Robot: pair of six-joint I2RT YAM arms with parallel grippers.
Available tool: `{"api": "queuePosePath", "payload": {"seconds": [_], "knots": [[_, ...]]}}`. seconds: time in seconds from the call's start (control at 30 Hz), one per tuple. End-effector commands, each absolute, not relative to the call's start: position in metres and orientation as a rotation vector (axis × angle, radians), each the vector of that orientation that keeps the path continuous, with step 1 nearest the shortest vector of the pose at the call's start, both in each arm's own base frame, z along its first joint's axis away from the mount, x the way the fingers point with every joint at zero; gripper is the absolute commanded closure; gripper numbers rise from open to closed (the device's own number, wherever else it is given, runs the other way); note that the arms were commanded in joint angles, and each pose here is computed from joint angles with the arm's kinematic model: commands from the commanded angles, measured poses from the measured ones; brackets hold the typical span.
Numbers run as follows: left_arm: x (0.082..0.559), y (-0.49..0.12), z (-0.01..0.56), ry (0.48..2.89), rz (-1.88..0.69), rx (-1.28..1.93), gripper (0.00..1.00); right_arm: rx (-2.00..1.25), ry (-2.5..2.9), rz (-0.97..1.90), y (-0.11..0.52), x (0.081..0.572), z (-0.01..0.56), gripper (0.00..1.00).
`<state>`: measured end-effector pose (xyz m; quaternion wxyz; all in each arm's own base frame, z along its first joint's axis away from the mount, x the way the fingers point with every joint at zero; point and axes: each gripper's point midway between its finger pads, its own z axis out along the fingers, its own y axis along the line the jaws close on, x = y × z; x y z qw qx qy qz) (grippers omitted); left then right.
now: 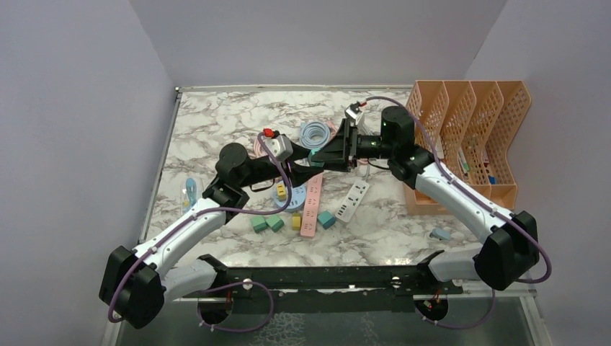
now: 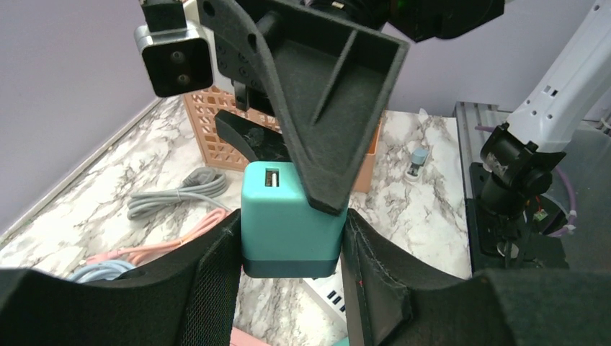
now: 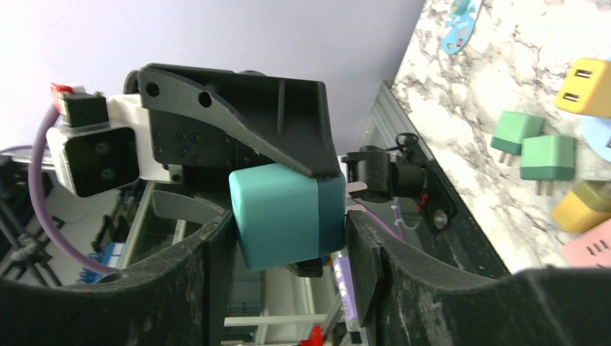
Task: Insert the plug
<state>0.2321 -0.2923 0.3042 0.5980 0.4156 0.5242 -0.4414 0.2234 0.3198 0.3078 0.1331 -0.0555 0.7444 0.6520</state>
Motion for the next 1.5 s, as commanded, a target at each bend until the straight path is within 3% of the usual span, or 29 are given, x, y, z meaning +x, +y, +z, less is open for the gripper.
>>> {"api": "queuePosePath", "payload": {"seconds": [0.0,0.17,0.37,0.87,1.0,1.17,1.23,1.37,1.47], "knots": [[0.24,-0.29,0.286,1.256,-0.946,1.005,0.71,-0.231,2.244,1.509,0.307,0.246,0.289,0.33],[0.246,-0.284,0.253,1.362,-0.845,1.114,0.72,-0.228,2.301,1.187,0.283,0.267,0.266,0.33],[0.257,-0.283,0.243,1.403,-0.777,1.151,0.73,-0.318,2.321,1.071,0.278,0.274,0.261,0.38],[0.256,-0.29,0.236,1.42,-0.814,1.179,0.73,-0.399,2.363,1.096,0.323,0.264,0.244,0.41],[0.255,-0.29,0.236,1.416,-0.811,1.184,0.73,-0.357,2.405,1.038,0.322,0.268,0.233,0.51],[0.255,-0.288,0.236,1.416,-0.799,1.184,0.72,-0.338,2.409,1.029,0.323,0.27,0.232,0.73],[0.257,-0.287,0.236,1.429,-0.793,1.163,0.65,-0.337,2.412,1.031,0.323,0.27,0.232,0.84],[0.273,-0.277,0.24,1.518,-0.729,1.019,0.32,-0.317,2.407,1.0,0.32,0.272,0.23,0.98],[0.285,-0.265,0.241,1.58,-0.672,0.889,0.21,-0.3,2.388,0.967,0.316,0.277,0.226,0.99]]}}
